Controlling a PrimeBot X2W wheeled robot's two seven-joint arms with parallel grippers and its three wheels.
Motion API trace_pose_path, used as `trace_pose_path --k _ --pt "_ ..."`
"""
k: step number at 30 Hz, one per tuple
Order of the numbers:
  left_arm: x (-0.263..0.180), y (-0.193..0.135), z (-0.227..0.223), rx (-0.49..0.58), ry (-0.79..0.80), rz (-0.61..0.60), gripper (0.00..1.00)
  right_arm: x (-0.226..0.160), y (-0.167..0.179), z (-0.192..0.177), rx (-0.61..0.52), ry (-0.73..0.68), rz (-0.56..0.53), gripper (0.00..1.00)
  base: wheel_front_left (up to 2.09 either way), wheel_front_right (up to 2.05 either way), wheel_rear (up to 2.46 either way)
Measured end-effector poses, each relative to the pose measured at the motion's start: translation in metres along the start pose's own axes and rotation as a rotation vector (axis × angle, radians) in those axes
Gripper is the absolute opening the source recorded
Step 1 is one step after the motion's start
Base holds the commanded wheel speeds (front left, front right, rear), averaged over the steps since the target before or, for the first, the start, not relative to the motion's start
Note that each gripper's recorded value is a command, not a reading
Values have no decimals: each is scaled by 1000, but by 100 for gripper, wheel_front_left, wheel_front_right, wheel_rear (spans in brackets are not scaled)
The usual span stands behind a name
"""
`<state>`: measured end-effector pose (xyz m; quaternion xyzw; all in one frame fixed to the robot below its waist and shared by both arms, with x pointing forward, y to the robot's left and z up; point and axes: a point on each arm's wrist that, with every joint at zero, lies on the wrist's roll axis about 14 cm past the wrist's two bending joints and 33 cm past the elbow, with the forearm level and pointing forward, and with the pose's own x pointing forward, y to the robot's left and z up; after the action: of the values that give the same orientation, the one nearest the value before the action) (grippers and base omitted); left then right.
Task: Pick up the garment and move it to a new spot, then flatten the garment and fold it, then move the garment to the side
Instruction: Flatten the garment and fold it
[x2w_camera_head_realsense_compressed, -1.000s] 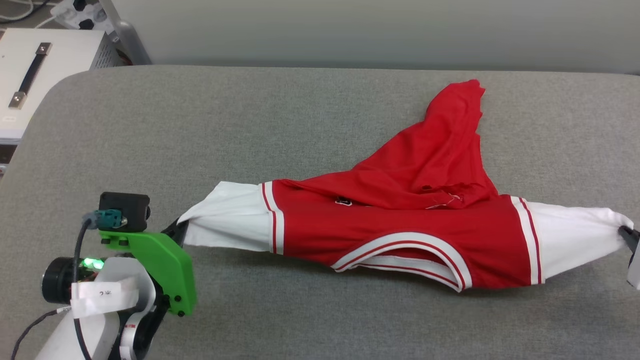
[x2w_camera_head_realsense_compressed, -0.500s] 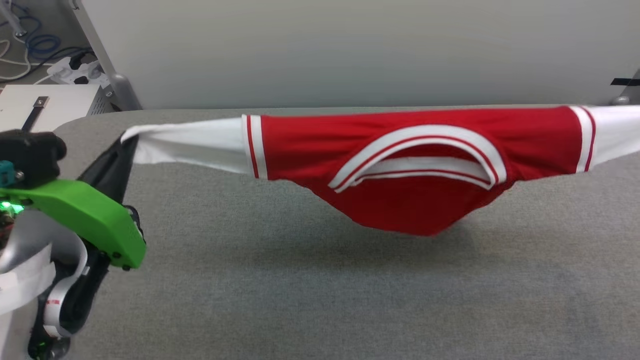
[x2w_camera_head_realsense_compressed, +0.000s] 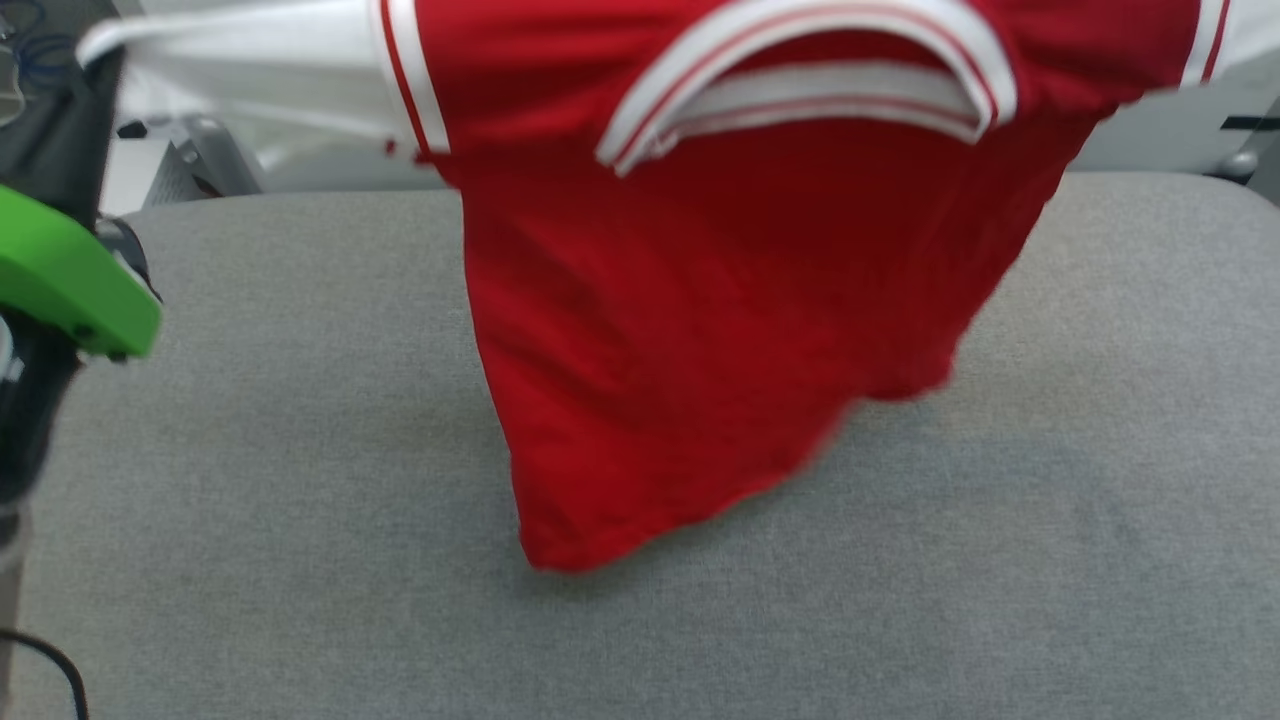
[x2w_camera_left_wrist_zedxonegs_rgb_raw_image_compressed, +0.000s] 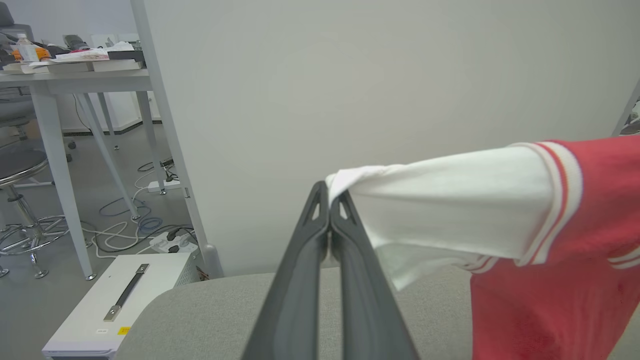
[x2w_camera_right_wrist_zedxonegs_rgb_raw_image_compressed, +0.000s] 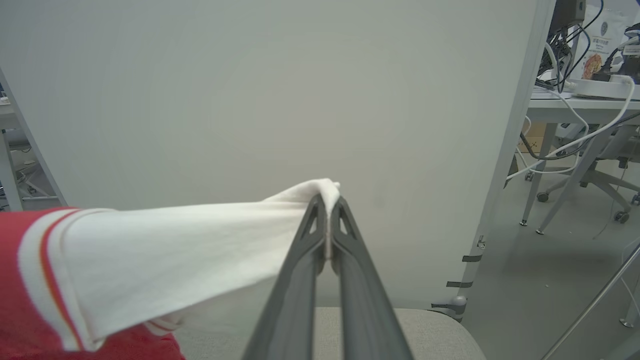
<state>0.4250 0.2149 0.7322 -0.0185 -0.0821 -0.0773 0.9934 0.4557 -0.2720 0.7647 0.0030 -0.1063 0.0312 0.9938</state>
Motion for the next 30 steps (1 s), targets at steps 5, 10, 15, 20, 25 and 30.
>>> trace_pose_path --k 5,10,15,20,25,30 --pt "37 19 17 33 -48 20 0 36 5 21 -15 -84 9 0 0 0 0" --pt "81 32 35 46 -117 36 0 79 9 34 -31 -148 7 0 0 0 0" --pt "129 45 49 79 -194 61 0 123 9 36 -51 -191 -7 0 0 0 0" --pt "175 51 46 101 -230 75 0 163 2 26 -72 -217 -44 0 0 0 0" --pt "219 56 29 88 -243 78 0 202 -4 2 -84 -214 -77 0 0 0 0" --pt "254 61 -8 72 -234 82 0 231 -6 -36 -80 -203 -93 0 0 0 0"
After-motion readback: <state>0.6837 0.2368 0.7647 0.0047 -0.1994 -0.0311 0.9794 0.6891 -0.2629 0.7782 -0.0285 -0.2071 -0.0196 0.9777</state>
